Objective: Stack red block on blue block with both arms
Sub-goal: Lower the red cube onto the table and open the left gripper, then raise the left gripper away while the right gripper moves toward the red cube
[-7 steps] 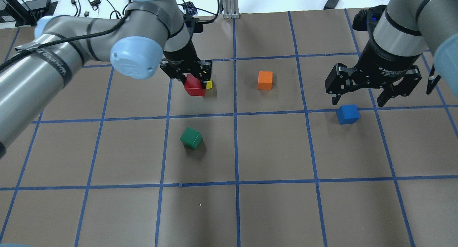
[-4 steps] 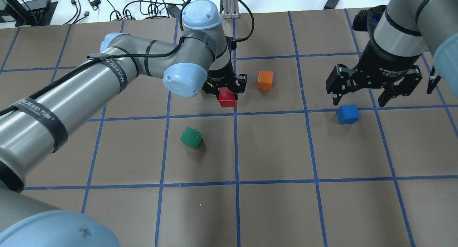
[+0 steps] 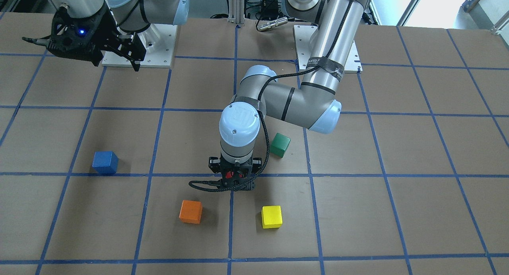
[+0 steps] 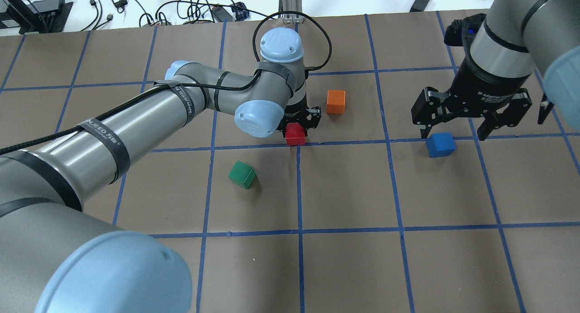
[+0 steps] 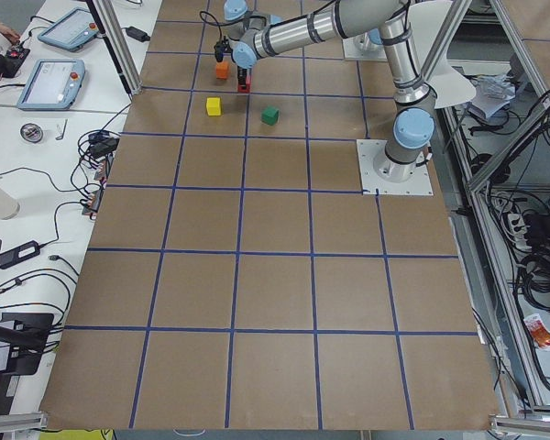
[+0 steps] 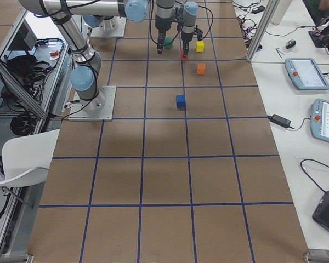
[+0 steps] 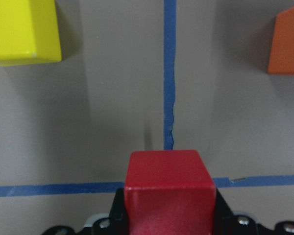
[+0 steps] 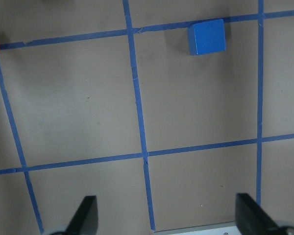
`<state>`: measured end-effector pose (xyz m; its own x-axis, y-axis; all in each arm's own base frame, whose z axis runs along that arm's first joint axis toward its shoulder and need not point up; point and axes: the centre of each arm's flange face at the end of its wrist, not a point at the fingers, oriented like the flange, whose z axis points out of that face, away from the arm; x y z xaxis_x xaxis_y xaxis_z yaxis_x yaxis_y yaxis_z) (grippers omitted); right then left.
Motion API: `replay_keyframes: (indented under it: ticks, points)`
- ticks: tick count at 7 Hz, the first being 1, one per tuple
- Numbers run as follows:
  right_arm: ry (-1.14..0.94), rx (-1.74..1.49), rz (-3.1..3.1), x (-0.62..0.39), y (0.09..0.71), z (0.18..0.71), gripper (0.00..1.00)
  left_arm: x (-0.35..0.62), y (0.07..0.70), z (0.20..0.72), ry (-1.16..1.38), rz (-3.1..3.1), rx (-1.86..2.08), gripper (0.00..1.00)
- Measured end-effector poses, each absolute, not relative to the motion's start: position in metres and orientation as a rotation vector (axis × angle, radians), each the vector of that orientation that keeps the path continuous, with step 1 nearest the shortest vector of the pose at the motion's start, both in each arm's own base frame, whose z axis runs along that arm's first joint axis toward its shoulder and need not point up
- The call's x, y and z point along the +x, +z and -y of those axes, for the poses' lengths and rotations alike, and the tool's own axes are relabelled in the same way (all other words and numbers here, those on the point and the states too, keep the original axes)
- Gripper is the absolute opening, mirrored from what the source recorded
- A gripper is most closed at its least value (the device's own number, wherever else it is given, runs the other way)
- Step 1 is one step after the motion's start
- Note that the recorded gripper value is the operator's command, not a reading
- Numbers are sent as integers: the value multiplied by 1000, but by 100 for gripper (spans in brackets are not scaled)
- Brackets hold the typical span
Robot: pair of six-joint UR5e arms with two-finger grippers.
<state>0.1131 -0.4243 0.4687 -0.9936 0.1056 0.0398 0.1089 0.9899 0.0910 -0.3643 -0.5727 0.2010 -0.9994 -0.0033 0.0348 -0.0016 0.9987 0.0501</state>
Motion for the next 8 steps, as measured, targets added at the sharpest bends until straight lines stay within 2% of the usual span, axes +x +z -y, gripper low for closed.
replay_keyframes:
  ticks: [3,5,8]
  points:
    - [-150,-178,3098,113,466,424,100,-358,220,578,-64,3095,-9,100]
    - [-152,-182,3098,113,465,423,100,-313,302,581,-43,3094,-139,100]
    - [-147,-183,3099,113,465,424,100,-170,430,557,-78,3070,-378,100]
